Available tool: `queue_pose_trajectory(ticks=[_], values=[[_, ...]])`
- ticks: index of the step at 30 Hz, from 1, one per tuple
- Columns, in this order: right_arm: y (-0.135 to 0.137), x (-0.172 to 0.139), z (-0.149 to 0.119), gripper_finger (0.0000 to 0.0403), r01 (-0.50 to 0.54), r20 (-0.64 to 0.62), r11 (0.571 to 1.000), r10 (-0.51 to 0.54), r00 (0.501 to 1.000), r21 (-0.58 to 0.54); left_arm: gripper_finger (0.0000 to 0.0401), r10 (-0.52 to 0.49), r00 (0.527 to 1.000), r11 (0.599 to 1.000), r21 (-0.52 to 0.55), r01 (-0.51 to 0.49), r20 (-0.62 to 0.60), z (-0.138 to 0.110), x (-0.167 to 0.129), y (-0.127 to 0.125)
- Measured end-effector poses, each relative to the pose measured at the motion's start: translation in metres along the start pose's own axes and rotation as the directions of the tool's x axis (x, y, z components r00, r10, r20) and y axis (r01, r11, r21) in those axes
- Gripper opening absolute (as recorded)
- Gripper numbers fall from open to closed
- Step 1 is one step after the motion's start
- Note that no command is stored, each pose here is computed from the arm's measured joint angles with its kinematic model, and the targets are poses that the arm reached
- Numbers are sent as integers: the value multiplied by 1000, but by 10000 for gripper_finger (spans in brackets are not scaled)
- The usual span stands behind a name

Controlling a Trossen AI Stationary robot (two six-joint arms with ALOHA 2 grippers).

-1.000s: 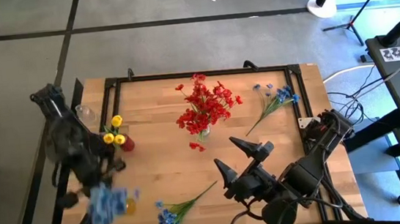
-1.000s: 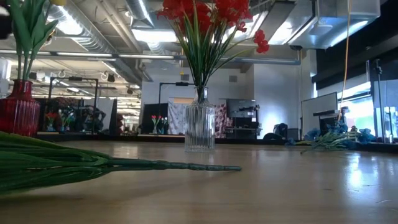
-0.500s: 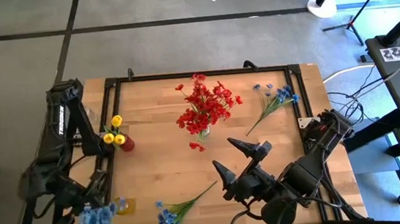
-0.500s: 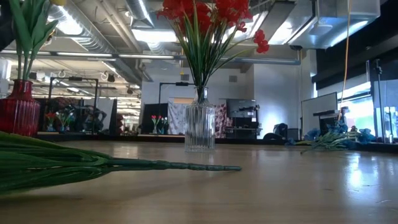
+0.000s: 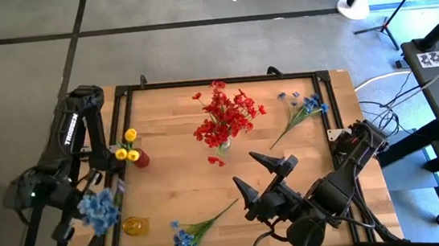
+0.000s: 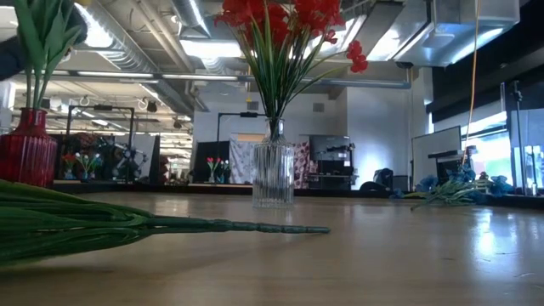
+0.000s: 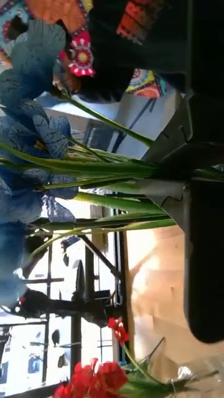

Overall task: Sort flowers into vase by color
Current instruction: Put the top left blue flower into the yellow vase

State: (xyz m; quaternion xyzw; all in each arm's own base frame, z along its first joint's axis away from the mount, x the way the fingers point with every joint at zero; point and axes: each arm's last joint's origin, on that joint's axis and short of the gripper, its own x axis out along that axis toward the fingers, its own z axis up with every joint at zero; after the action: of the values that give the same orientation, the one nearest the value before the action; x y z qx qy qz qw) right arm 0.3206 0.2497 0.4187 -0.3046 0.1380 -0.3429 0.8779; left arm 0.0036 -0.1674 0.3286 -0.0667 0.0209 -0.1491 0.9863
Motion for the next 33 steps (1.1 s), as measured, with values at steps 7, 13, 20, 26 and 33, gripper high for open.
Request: queue_pose_trajectory(ticks=[7, 13, 20, 26, 33], values=[[0, 0, 0, 390, 0, 0, 1000, 0, 1000, 8, 11, -60, 998, 996, -61, 60, 0, 9, -17, 14], [0, 0, -1, 390, -2, -1, 1000, 2, 1000, 7, 11, -4, 1000, 998, -59, 5, 13, 0, -19, 12], [0, 0, -1, 390, -2, -1, 1000, 2, 1000, 19, 11, 101, 994, 989, -116, -96, 35, -13, -7, 1], [-1, 10, -2, 390, 9, -14, 999, -9, 1000, 36, 11, 134, 991, 982, -136, -133, 2, -16, 17, 2], [-1, 24, -3, 390, -39, -17, 999, 39, 999, 38, 11, 44, 997, 998, -51, -48, -65, -5, 62, 16]])
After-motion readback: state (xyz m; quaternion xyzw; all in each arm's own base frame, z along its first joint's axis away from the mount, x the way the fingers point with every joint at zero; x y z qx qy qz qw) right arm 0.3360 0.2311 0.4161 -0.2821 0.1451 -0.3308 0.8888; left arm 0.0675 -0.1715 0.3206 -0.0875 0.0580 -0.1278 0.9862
